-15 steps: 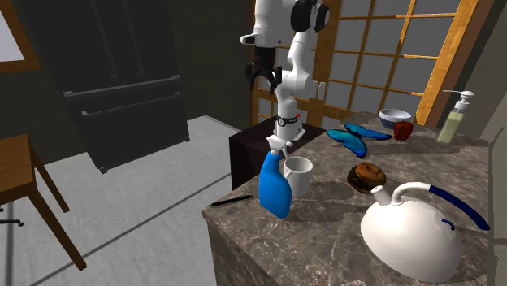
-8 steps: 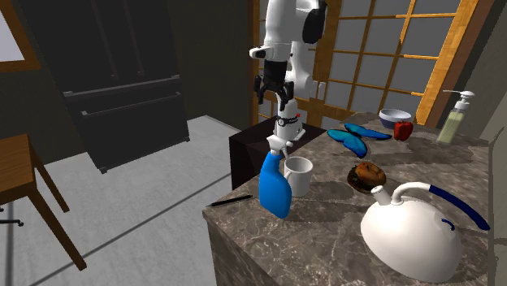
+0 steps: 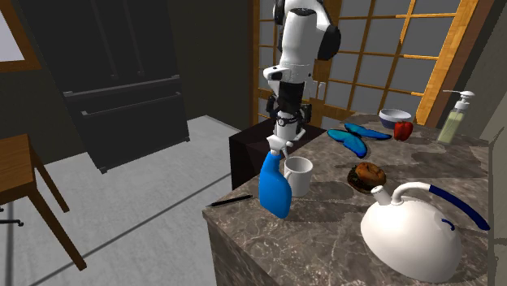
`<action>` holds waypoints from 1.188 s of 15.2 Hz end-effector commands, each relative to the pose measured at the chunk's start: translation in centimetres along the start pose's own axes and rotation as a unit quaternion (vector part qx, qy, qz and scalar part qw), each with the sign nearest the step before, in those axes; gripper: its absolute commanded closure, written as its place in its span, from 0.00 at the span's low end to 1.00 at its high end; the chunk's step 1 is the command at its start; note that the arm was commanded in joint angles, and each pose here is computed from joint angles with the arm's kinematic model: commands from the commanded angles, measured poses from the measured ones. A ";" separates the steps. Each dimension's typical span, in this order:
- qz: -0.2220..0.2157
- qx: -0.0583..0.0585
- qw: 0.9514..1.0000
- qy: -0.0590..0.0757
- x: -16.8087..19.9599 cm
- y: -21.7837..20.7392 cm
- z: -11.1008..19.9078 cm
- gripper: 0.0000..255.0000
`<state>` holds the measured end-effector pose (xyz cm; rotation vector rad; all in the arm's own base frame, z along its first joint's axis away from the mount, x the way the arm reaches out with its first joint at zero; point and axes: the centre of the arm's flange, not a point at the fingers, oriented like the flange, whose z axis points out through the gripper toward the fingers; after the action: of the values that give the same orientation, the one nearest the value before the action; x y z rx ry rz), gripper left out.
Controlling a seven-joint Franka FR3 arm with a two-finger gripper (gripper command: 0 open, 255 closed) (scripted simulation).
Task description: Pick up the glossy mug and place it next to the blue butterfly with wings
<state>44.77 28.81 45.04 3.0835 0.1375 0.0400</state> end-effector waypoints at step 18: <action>0.000 -0.001 1.000 -0.008 6.7 -13.5 8.9 0.00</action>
<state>50.56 42.47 36.13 3.0803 0.1372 0.0160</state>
